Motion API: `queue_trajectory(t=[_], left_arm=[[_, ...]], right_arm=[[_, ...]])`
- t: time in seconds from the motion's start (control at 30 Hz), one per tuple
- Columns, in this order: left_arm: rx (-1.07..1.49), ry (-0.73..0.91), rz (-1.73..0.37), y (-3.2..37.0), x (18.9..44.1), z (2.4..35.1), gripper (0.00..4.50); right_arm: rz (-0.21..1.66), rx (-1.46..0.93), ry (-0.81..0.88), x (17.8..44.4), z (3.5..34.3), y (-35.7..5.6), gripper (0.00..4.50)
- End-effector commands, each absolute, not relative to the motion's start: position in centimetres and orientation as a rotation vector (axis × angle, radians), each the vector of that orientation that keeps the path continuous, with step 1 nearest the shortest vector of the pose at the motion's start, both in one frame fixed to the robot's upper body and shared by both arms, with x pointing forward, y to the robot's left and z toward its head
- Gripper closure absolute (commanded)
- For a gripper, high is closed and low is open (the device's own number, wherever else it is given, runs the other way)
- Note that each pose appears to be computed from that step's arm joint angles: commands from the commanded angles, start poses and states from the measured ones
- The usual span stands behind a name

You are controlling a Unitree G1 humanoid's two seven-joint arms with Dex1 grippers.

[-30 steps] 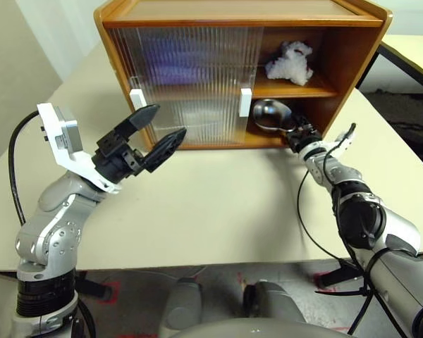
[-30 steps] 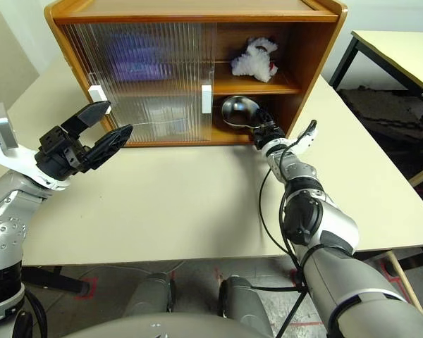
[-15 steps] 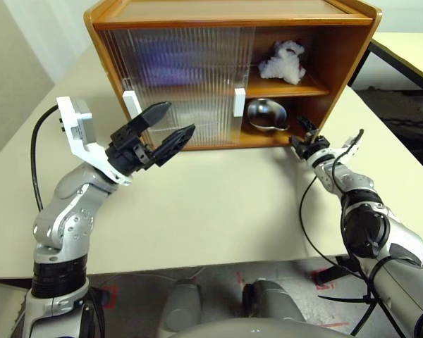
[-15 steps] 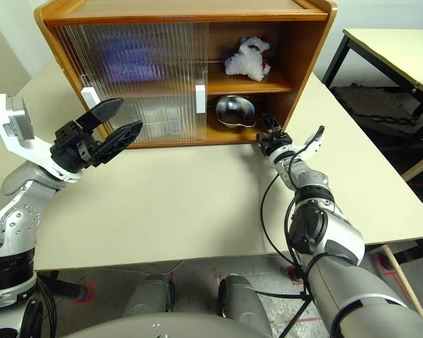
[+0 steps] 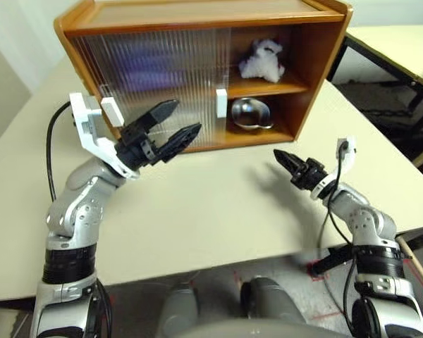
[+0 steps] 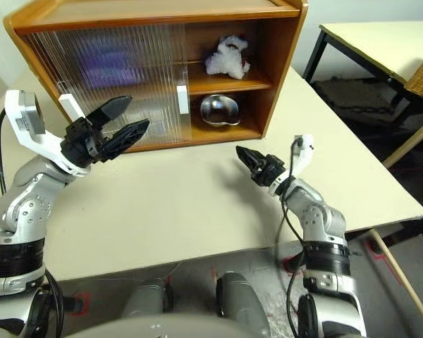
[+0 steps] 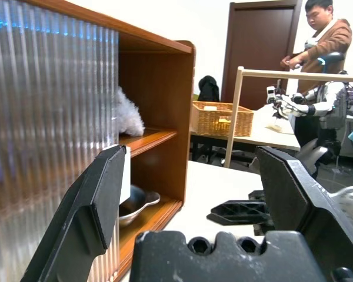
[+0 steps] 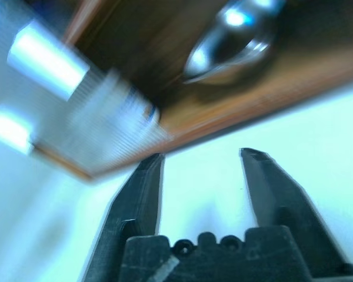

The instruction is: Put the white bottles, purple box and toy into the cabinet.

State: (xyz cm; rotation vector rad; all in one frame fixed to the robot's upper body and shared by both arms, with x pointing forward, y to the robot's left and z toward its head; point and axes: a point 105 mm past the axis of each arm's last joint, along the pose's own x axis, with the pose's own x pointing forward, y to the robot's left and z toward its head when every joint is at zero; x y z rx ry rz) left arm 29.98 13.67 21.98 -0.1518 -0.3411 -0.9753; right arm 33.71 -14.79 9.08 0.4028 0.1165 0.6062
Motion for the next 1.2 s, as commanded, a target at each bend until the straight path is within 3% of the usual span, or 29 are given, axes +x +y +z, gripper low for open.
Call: queue_trajectory(t=[0.03, 0.17, 0.2, 0.63, 0.97, 1.2], left_arm=[[-0.144, -0.328, -0.979, 13.6, 30.2, 21.6, 0.0], [-0.145, -0.325, -0.978, 13.6, 30.1, 21.5, 0.0], [-0.146, -0.325, -0.977, 13.6, 30.1, 21.5, 0.0], [-0.135, -0.336, -0.914, 14.6, 29.6, 21.5, 0.0], [-0.132, -0.347, -0.886, 14.7, 29.4, 21.7, 0.0], [-0.134, -0.35, -0.883, 14.6, 29.4, 21.7, 0.0]], right_arm=[[0.688, 0.146, 0.014, 32.8, 10.5, -12.7, 2.86], [0.732, -0.047, -0.078, 33.0, 11.3, -10.2, 4.37], [0.738, -0.082, -0.099, 33.2, 11.5, -9.6, 4.48], [0.782, -0.211, -0.32, 35.9, 15.4, -2.6, 4.48], [0.749, -0.199, -0.367, 37.4, 16.7, -0.7, 4.48], [0.581, -0.185, -0.382, 39.1, 17.2, -1.0, 4.48]])
